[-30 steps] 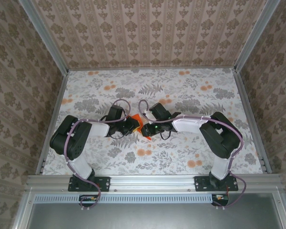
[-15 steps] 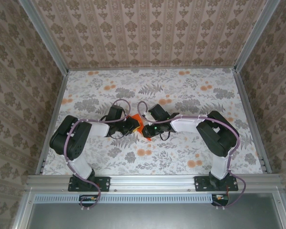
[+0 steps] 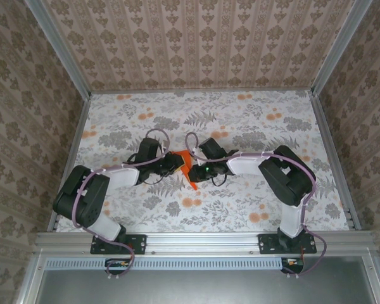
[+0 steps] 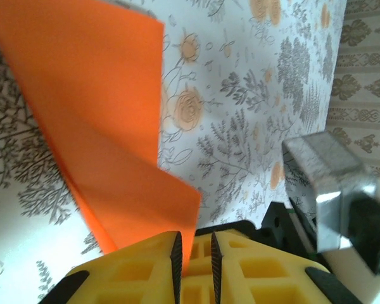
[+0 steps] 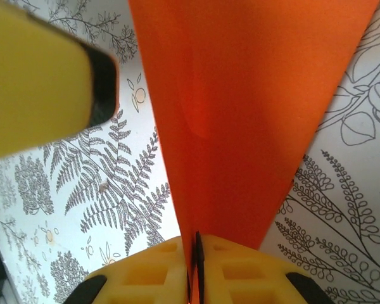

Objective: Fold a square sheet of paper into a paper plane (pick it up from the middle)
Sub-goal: Fold the wing for the fifth time at the center of the table.

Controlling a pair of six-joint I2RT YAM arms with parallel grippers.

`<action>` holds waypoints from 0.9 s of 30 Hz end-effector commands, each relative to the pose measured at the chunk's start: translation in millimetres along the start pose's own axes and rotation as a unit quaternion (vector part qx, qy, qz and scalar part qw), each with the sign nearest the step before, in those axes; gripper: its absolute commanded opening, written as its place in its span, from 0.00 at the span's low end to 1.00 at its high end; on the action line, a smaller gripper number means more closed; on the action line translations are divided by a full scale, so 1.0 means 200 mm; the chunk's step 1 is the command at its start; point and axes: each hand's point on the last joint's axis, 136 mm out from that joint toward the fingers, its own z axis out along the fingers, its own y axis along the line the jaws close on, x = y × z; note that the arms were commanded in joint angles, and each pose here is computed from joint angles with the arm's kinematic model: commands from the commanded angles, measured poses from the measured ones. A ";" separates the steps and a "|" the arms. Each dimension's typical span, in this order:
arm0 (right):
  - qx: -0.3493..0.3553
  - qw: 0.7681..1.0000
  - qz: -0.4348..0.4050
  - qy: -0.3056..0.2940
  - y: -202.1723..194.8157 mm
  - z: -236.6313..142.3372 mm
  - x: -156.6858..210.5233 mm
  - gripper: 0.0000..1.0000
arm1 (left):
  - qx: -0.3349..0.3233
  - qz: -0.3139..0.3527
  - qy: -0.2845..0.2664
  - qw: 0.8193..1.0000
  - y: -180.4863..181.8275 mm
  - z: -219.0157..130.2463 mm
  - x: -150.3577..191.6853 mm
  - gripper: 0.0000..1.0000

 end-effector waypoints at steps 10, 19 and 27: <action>-0.017 0.998 0.050 0.034 -0.07 0.06 0.10 0.14 | -0.002 0.011 0.027 1.000 0.04 0.08 0.05 0.21; -0.026 0.998 0.045 0.043 -0.05 0.02 0.10 0.21 | -0.003 0.007 0.034 0.999 0.04 0.14 0.03 0.20; -0.036 0.997 0.045 0.052 -0.03 0.00 0.10 0.24 | -0.014 -0.002 0.040 0.999 0.07 0.17 0.03 0.19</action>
